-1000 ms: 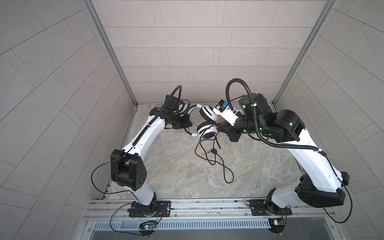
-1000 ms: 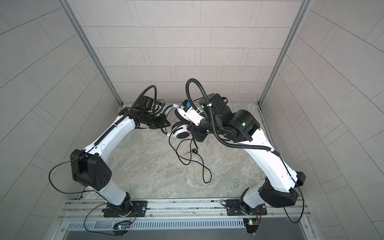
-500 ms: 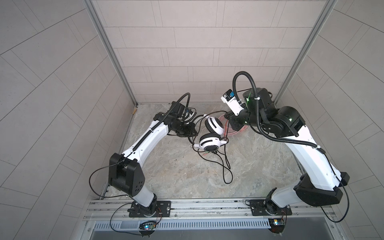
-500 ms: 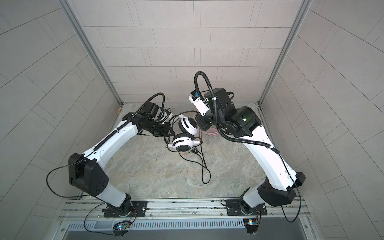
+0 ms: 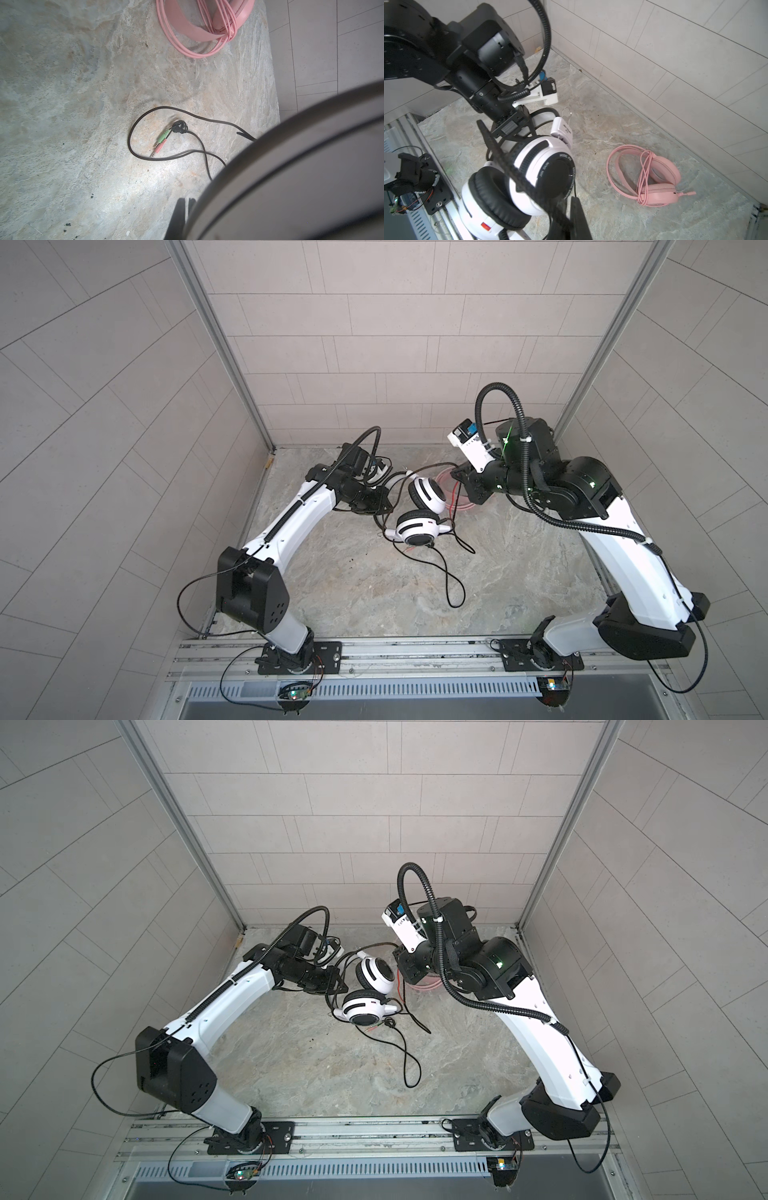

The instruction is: Wrap the headphones

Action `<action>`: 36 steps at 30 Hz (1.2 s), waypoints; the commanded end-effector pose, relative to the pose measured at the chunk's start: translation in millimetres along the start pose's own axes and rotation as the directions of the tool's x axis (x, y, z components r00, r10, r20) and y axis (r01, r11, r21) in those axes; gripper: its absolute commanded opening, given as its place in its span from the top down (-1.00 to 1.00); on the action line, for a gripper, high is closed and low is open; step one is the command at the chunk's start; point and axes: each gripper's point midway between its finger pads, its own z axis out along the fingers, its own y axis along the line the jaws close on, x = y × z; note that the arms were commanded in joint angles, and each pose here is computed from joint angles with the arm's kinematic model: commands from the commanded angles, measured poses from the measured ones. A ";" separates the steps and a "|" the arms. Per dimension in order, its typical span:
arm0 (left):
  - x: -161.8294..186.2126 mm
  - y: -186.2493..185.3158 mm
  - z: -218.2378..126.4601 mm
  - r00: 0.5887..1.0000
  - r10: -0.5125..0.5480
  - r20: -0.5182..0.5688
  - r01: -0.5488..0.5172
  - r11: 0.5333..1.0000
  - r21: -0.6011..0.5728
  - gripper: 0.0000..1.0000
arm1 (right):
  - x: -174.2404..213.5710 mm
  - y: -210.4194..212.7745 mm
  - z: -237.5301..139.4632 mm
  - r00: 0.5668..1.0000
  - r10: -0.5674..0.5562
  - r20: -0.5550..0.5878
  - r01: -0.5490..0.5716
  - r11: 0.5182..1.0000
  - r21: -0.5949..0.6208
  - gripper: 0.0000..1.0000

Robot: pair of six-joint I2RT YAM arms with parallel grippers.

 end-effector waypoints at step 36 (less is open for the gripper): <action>1.7 -42.3 -71.2 0.972 0.132 0.192 -0.162 0.975 0.152 1.00 | 76.6 -132.7 107.0 0.922 0.386 -0.003 -0.378 0.905 0.197 1.00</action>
